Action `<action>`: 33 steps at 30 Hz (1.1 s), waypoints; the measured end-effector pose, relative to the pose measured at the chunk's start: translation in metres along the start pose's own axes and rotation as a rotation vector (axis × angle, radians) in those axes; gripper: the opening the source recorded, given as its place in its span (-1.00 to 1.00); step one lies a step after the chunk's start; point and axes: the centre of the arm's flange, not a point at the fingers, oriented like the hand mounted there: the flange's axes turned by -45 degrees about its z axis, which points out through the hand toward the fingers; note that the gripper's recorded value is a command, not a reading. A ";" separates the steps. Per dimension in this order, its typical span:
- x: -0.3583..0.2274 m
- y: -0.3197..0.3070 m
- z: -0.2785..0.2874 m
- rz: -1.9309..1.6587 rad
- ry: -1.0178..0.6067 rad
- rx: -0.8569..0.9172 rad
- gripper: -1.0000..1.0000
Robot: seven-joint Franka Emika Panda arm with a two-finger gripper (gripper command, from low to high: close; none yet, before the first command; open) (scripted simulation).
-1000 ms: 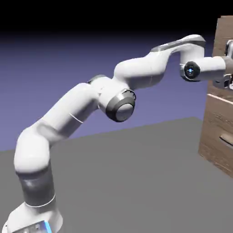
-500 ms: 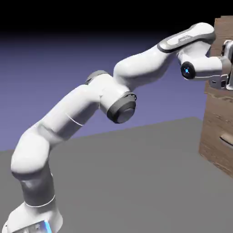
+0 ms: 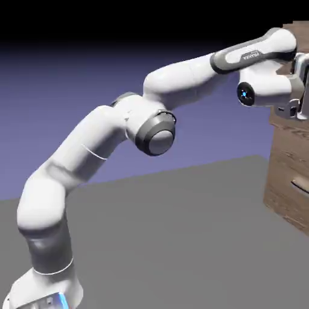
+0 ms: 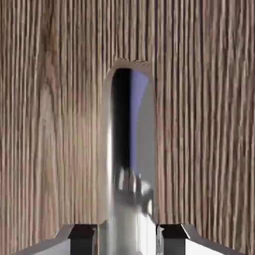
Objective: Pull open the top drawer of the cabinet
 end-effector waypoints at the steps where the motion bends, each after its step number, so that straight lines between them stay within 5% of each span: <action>1: 0.000 0.000 -0.002 0.000 0.000 0.000 -1.00; 17: 0.000 0.000 -0.081 0.001 0.000 0.001 -1.00; 33: 0.009 0.000 -0.227 0.002 0.018 0.000 -1.00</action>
